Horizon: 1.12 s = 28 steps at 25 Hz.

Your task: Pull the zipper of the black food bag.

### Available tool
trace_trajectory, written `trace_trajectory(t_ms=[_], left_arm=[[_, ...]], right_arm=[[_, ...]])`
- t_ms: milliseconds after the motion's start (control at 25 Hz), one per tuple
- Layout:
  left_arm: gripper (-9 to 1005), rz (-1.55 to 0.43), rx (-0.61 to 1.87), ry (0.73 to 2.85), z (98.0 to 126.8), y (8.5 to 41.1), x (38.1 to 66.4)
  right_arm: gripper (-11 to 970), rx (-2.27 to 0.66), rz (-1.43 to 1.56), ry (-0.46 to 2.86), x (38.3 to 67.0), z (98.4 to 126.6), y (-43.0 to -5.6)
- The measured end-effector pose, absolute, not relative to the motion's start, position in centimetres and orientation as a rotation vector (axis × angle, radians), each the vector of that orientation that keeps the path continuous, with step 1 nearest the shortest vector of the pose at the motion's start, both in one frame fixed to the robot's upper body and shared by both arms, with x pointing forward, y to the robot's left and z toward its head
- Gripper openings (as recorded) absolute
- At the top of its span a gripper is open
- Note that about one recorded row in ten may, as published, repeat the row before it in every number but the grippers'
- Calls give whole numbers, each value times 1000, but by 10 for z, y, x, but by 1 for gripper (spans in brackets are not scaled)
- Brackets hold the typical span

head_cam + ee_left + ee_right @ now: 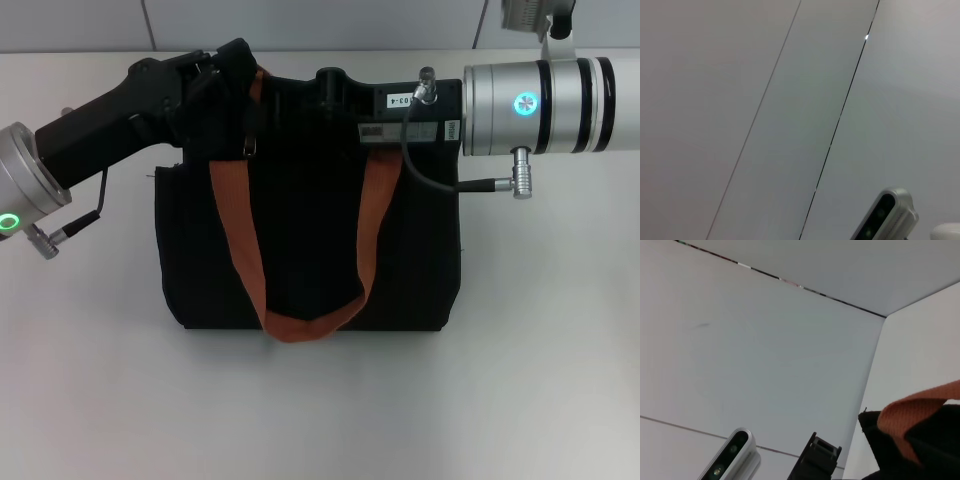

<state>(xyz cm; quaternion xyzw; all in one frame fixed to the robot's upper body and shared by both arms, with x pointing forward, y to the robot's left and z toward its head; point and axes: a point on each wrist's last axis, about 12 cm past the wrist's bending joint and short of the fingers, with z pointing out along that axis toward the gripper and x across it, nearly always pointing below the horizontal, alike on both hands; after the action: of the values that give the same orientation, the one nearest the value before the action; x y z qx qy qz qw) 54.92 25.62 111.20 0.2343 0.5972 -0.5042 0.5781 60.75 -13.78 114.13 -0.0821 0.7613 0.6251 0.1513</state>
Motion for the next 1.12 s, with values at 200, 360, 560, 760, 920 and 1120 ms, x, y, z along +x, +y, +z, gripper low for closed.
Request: trace_trajectory(t_ms=[200,360,560,760,920,1120], left_arm=[[44,-1177,547,1398,1112,256,549],[44,-1166,534,1408,1109,257,549],[45,-1147,514,1428,1106,260,550],[45,-1146,511,1431,1106,261,549],[46,-1147,512,1430,1106,261,549],[46,-1145,510,1433,1105,261,549]], right_arm=[[97,-233,1794,2188,607,1141,-139],[93,-225,1791,2192,606,1139,-141],[60,-219,1792,2195,606,1139,-142],[-2,-218,1791,2195,606,1139,-143],[-1,-229,1794,2192,607,1141,-142],[-2,-236,1805,2178,606,1142,-143]])
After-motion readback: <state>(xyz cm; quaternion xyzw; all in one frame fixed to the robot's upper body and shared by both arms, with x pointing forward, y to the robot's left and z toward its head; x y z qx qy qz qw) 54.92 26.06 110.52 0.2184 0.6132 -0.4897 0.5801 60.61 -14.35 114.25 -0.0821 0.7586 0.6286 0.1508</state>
